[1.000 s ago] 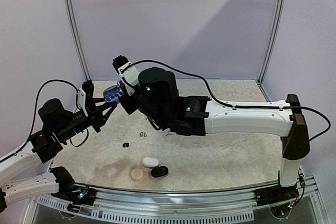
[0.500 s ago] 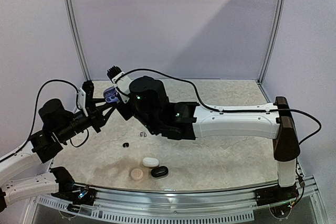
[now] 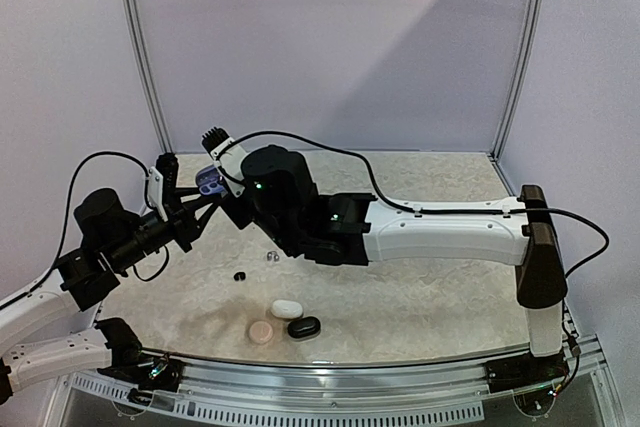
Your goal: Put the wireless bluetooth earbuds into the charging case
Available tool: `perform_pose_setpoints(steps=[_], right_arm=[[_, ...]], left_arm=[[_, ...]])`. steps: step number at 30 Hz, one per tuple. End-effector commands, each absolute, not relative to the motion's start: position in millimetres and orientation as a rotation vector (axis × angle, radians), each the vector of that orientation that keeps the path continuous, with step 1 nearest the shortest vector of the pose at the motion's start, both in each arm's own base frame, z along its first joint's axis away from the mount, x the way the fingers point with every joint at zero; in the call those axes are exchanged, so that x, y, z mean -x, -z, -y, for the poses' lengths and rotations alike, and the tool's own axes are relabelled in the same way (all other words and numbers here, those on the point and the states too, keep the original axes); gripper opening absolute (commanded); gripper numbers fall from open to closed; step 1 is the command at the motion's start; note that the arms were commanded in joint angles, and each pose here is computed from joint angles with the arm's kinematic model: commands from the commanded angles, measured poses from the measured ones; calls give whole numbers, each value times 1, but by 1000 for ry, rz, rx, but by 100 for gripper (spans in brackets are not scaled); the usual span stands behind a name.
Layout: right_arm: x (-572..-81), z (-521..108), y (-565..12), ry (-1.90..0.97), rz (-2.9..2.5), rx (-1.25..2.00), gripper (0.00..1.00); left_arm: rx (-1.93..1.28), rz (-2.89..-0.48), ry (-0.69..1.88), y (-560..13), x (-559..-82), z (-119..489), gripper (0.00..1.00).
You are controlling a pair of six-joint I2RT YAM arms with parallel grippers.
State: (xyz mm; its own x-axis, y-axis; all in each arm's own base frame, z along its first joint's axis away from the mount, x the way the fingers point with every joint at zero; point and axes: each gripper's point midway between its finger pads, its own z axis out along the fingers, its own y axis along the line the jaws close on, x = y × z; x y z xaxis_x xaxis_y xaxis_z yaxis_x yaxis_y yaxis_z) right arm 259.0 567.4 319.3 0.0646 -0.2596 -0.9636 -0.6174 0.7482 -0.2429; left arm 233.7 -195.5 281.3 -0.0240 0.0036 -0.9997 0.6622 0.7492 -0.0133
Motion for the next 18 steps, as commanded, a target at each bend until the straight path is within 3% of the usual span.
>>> perform_pose_setpoints(steps=[1,18], right_arm=[[-259,-575,-291,-270,-1555,804,0],[-270,-576,-280,-208,-1561,795,0]], left_arm=[[-538,-1437,609,-310,-228,197,0],[-532,-1440,629,-311,-226,198,0]])
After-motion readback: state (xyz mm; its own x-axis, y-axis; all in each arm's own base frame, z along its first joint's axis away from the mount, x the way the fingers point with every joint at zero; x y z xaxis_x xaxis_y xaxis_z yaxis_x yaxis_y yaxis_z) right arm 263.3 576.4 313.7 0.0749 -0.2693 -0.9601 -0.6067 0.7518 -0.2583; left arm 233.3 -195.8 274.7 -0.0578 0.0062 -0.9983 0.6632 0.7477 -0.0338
